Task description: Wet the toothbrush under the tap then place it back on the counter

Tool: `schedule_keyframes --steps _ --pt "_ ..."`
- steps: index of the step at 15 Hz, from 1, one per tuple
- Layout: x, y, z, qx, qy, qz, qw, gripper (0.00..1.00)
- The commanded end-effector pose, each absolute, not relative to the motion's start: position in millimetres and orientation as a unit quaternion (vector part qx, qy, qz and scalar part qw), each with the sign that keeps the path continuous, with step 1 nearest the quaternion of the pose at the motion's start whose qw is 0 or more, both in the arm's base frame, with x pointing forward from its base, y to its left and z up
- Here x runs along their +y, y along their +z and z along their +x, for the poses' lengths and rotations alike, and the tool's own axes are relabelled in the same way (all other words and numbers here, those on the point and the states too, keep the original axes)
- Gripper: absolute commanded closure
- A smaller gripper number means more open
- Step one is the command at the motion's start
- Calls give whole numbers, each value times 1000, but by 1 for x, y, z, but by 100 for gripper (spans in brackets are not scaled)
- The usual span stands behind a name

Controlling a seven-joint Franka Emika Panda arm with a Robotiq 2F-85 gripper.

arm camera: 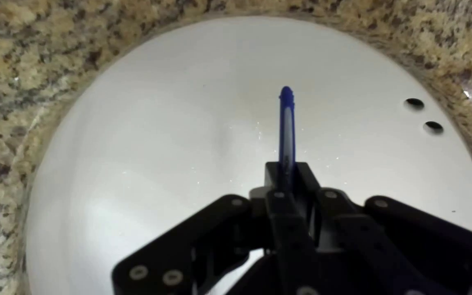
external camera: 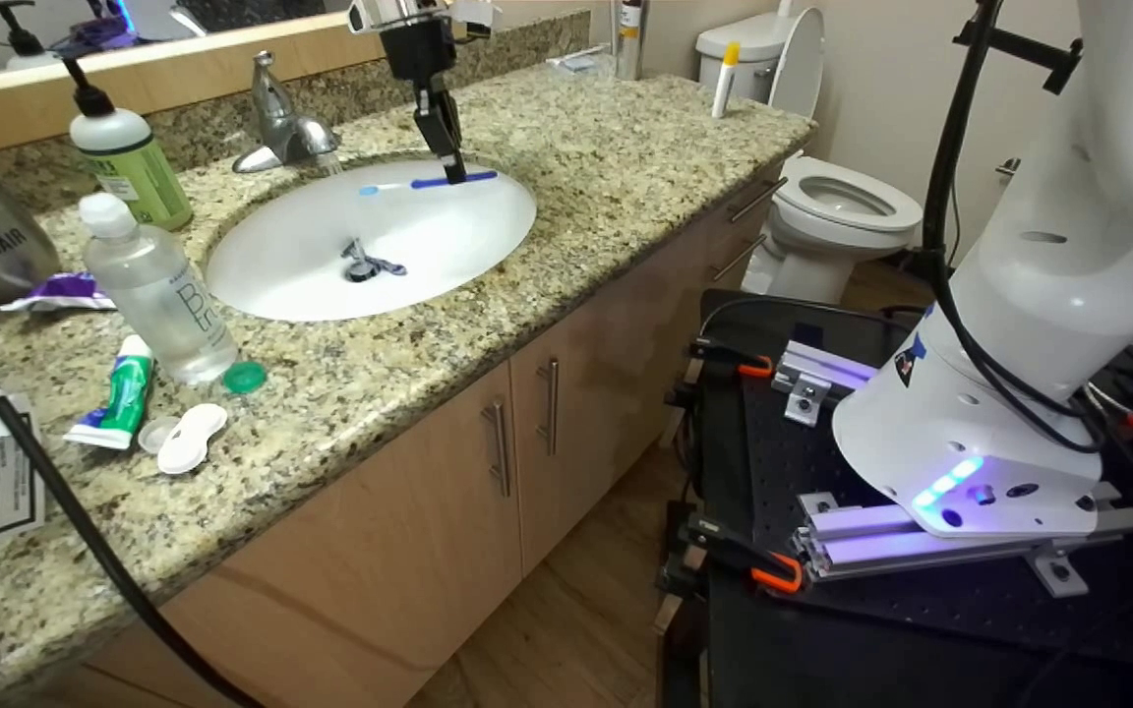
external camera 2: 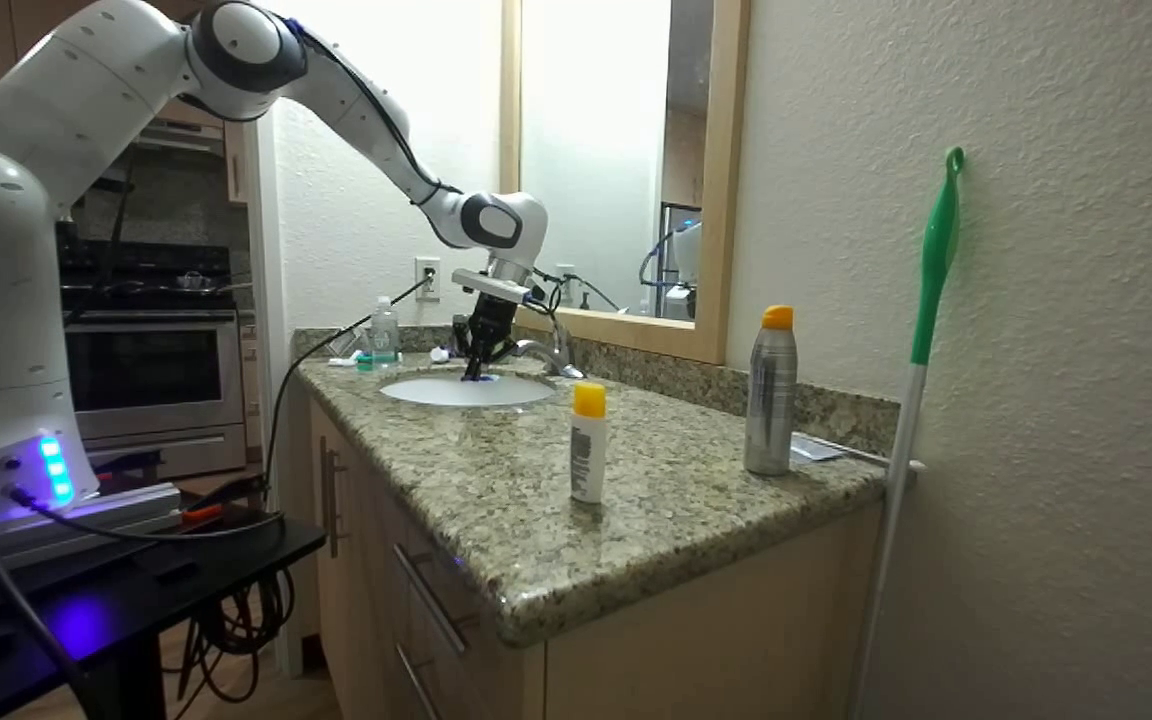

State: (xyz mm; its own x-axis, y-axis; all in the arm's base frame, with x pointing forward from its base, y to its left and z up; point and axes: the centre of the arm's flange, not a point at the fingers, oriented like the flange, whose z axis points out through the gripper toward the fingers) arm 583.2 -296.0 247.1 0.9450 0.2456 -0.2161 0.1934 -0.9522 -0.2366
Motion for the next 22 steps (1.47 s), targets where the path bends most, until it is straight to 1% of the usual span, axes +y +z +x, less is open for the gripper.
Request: schedule_keyframes --steps 1,7,8,9,10,16,17,22 --pt "-294 244 587 -106 114 -982 103 97" --pt "-281 234 606 -73 93 -986 120 97" --pt "-280 240 597 -89 109 -983 117 90" --pt "-278 238 599 -84 106 -984 117 90" --pt "-278 237 600 -82 105 -984 116 97" --pt "-297 251 601 -58 56 -991 106 97" --pt "-293 246 602 -68 75 -990 101 90" --pt "-298 249 602 -63 69 -991 100 90"
